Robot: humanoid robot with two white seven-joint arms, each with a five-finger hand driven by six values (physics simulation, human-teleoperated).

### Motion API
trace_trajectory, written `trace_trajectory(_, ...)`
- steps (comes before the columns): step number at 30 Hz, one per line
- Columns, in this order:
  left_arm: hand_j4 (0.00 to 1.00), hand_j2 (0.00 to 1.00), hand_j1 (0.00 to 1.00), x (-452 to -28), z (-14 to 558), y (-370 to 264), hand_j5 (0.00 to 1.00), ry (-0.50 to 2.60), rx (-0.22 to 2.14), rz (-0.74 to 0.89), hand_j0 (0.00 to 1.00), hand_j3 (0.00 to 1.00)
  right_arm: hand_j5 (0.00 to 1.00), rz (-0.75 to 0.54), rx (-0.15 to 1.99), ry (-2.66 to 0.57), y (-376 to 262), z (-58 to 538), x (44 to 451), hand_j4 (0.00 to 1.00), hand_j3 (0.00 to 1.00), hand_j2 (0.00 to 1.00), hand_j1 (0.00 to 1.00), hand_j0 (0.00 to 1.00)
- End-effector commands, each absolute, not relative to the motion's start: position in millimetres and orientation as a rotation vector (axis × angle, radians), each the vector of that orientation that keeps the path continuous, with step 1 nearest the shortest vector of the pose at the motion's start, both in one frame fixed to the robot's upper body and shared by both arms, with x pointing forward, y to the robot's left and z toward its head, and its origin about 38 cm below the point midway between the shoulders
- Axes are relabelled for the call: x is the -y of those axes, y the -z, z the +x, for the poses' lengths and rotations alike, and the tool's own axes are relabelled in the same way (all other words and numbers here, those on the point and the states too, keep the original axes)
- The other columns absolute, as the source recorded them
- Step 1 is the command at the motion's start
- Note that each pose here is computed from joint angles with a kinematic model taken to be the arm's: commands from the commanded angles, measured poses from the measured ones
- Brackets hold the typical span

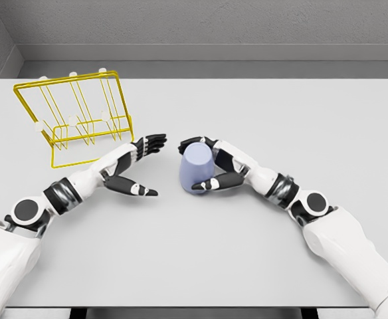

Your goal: Place the cup on the cup holder with both arms

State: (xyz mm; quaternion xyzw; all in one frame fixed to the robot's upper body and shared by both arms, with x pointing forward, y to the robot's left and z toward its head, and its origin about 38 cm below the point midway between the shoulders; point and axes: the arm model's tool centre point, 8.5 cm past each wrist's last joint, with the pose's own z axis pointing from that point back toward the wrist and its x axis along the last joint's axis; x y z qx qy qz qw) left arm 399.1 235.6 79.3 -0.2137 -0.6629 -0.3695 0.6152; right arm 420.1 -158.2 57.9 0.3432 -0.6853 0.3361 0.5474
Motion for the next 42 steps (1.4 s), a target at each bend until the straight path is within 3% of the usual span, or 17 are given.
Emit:
trace_trajectory(1,1.00,1.00,1.00,-236.1,399.7,-80.4,1.00,0.843,1.534,-0.495,1.00,1.00,0.90,0.816,1.626,-0.790,-58.6,420.4,158.3,0.90,0.90,0.90,0.90,0.90)
trace_trajectory(5,1.00,1.00,1.00,-228.5,399.8,-75.0,1.00,0.821,1.532,-0.514,1.00,1.00,1.00,0.816,1.626,-0.800,-59.9,421.3,157.5,1.00,1.00,1.00,1.00,1.00)
trace_trajectory(15,1.00,1.00,1.00,-227.2,400.3,-75.6,1.00,0.821,1.536,-0.516,1.00,1.00,1.00,0.767,1.620,-0.814,-60.4,424.4,179.5,1.00,1.00,1.00,1.00,1.00)
trace_trajectory(23,1.00,1.00,1.00,-203.8,398.4,-73.6,1.00,0.830,1.555,-0.549,1.00,1.00,1.00,0.568,1.660,-0.842,-89.8,440.2,266.2,1.00,1.00,1.00,1.00,1.00)
trace_trajectory(24,1.00,1.00,1.00,-200.7,398.5,-73.5,1.00,0.840,1.556,-0.547,1.00,1.00,1.00,0.490,1.686,-0.835,-106.3,445.6,298.3,1.00,1.00,1.00,1.00,1.00)
trace_trajectory(29,1.00,1.00,1.00,-186.2,397.9,-72.7,1.00,0.830,1.566,-0.573,1.00,1.00,1.00,0.391,1.745,-0.899,-156.0,466.9,326.2,1.00,1.00,1.00,1.00,1.00)
trace_trajectory(35,1.00,1.00,1.00,-184.8,402.5,-68.0,1.00,0.804,1.559,-0.572,1.00,1.00,1.00,0.455,1.760,-1.076,-183.9,458.2,296.2,1.00,1.00,1.00,1.00,1.00)
trace_trajectory(38,1.00,1.00,1.00,-182.9,401.9,-67.4,1.00,0.807,1.557,-0.577,1.00,1.00,1.00,0.296,1.689,-1.320,-189.0,453.8,310.2,1.00,1.00,1.00,1.00,1.00)
trace_trajectory(41,1.00,1.00,1.00,-179.9,400.4,-66.3,1.00,0.813,1.554,-0.583,1.00,1.00,1.00,-0.089,1.590,-1.574,-196.1,461.6,332.3,1.00,1.00,1.00,1.00,1.00)
trace_trajectory(42,1.00,1.00,1.00,-178.0,400.3,-66.4,1.00,0.811,1.556,-0.587,1.00,1.00,1.00,-0.159,1.592,-1.587,-200.6,463.3,339.0,1.00,1.00,1.00,1.00,1.00)
